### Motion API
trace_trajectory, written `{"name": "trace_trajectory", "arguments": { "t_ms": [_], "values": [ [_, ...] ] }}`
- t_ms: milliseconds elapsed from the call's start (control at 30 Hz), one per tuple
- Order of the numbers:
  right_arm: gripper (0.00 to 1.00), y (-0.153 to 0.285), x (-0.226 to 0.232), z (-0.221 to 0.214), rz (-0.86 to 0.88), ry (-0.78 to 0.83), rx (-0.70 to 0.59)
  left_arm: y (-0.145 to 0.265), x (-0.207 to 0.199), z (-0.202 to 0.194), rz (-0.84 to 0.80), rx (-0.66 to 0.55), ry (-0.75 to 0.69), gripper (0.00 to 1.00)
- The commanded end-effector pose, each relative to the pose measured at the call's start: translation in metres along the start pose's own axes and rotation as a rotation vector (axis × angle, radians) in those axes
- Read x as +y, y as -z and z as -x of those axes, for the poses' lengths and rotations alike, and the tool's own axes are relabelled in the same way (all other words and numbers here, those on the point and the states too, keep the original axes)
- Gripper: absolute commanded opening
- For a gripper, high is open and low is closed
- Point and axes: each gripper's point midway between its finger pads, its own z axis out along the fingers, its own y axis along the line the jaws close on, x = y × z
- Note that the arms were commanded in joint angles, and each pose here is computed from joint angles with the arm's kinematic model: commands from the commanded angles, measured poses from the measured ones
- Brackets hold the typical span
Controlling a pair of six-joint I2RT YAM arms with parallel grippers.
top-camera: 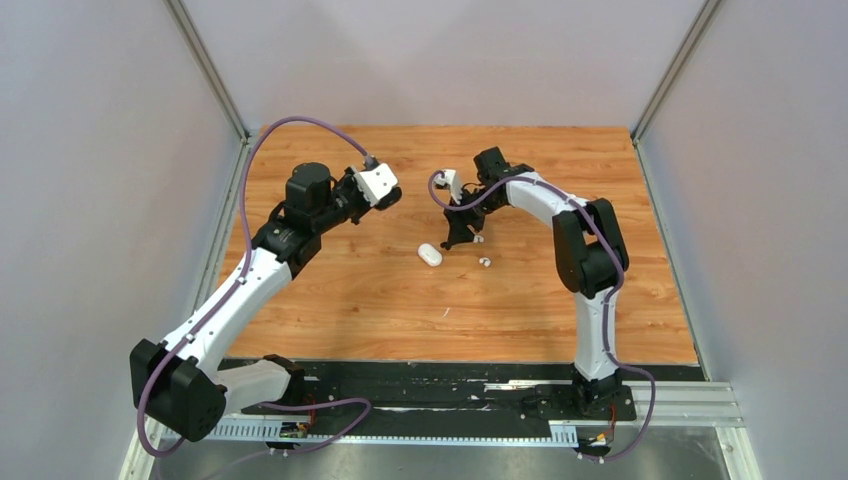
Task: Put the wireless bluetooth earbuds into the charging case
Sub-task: Pick up the earbud from the center of the board.
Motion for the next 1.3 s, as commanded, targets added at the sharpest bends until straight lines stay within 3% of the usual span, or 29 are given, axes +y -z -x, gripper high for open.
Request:
{"name": "trace_trajectory", "arguments": {
  "t_ms": [0, 733, 1267],
  "values": [
    [0.53, -0.010, -0.014, 0.009, -0.024, -0.087, -0.006, 0.003, 0.009, 0.016, 0.028, -0.044, 0.020, 0.00],
    [0.51, -0.025, -0.018, -0.001, -0.039, -0.157, 0.025, -0.001, 0.006, 0.010, 0.012, -0.029, 0.030, 0.00],
    [0.39, -0.034, -0.008, -0.013, -0.026, -0.160, 0.064, -0.003, 0.005, 0.007, 0.014, -0.020, 0.032, 0.00]
  ]
}}
